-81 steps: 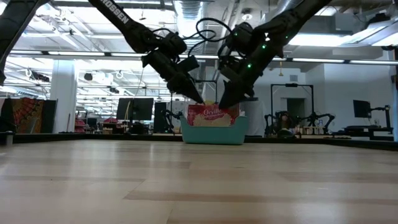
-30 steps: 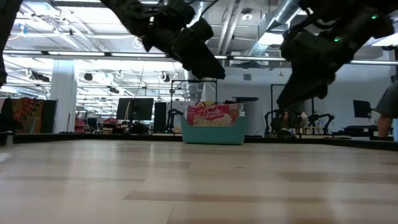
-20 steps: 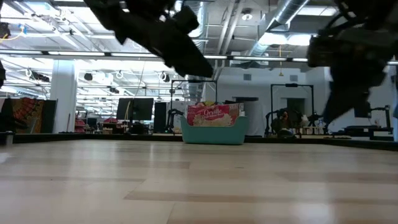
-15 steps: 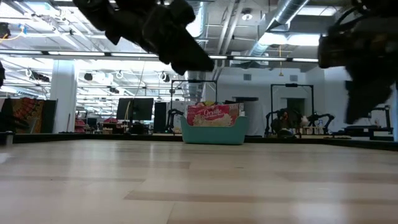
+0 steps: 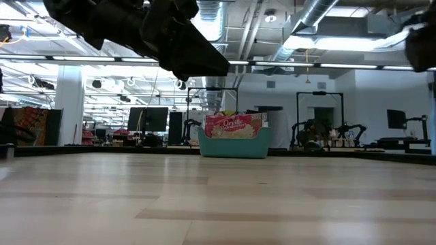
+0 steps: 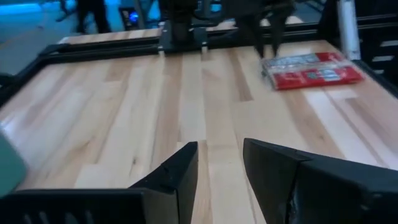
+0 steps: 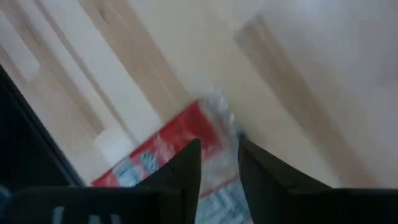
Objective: Sort popcorn bags into baskets
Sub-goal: Put the red popcorn bag into the blue bin
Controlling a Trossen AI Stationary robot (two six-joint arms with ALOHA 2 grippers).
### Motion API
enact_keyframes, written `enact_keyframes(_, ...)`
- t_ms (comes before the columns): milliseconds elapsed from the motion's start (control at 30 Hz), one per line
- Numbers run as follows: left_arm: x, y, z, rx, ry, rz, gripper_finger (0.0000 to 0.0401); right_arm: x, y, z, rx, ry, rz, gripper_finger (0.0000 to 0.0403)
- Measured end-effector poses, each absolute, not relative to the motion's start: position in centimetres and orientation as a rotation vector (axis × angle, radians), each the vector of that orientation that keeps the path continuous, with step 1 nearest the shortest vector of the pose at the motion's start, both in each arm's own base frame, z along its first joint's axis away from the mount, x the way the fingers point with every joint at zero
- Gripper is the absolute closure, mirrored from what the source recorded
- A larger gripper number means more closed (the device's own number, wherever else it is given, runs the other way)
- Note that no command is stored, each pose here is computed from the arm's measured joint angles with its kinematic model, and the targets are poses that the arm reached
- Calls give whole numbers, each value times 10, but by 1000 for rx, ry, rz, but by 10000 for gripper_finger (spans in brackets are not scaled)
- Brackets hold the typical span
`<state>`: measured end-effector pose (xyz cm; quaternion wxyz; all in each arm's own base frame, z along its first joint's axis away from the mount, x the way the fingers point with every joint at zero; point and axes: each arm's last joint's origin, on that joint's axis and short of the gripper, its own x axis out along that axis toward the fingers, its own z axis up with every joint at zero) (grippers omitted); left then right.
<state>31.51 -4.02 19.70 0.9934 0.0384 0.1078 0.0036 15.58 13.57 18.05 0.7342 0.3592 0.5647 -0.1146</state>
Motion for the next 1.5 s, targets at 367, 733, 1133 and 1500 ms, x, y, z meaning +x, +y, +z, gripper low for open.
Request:
enact_keyframes(367,309,-48,185,123,349,102,281,148,153,159,1010,1417,-511,149)
enact_keyframes(733,300,-43,167,119,536,237,281,171,172,124,1086,1473,-515,144)
enact_keyframes(1133,300,-41,167,158,544,256,281,221,102,122,838,988,-669,377)
enact_keyframes(1500,306,-23,174,182,471,330,281,244,71,198,476,622,-388,378)
